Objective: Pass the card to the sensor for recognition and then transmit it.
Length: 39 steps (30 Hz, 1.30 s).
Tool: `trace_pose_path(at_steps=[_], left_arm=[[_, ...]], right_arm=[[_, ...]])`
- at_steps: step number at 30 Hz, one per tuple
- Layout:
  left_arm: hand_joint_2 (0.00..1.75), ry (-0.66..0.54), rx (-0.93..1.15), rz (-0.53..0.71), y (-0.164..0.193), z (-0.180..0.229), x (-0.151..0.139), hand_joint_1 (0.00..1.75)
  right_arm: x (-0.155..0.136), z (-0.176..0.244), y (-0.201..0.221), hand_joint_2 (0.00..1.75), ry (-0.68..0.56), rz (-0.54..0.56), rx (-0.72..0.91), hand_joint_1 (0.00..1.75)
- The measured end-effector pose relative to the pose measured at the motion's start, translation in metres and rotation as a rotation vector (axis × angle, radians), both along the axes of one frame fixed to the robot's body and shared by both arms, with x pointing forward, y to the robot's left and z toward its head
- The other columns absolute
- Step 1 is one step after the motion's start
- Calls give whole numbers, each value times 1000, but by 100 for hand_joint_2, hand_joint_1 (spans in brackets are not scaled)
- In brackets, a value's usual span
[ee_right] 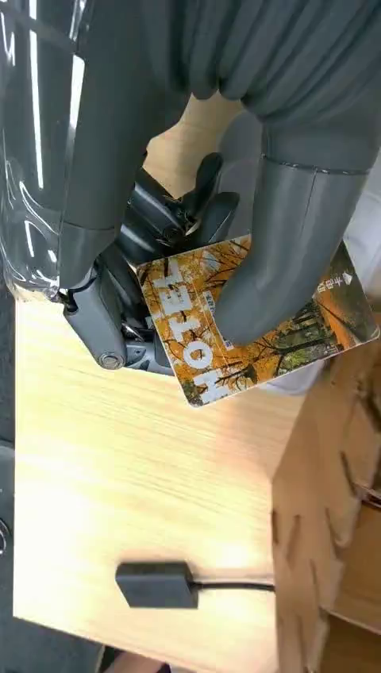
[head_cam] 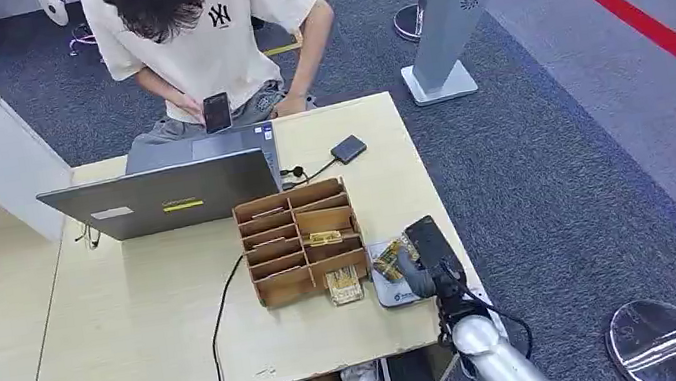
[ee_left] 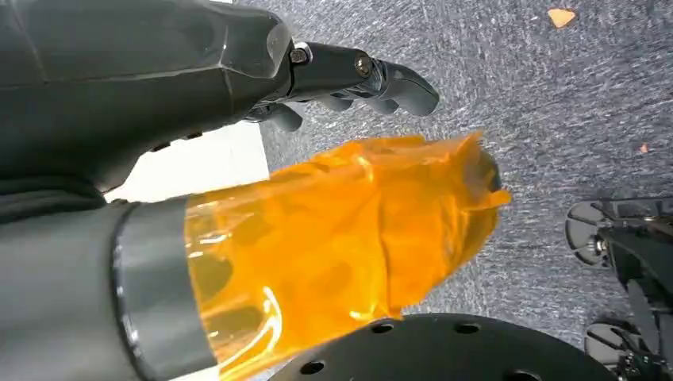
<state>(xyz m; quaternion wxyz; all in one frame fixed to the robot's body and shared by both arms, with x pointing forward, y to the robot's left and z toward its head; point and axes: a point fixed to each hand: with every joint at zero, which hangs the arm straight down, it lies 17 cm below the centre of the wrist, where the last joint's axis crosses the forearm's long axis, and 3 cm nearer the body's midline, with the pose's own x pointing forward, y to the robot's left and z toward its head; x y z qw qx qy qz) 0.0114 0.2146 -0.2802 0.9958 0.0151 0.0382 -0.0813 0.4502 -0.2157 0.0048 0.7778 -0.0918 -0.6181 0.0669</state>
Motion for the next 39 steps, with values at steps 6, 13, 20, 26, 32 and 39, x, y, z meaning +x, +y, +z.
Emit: trace_pose_path(at_steps=[6,13,20,26,32,39], left_arm=[[0,3,-3,1,-1,0,0,0],[0,5,-6,2,-1,0,-1,0],[0,5,-7,3,-2,0,-1,0],[0,5,-9,4,-2,0,-1,0],[0,6,-11,10,-3,0,-1,0],[0,8,-13,21,-4,1,-1,0]], right_arm=[[-1,-11,-4,175,26,6,-20,175],[-3,-20,-8,175,50,7,-37,175],[-4,-23,-8,175,60,16,-49,175],[-4,-25,-9,175,68,23,-63,175],[-5,-28,-7,175,79,36,-76,175],[-6,-29,-4,175,84,46,-84,175]])
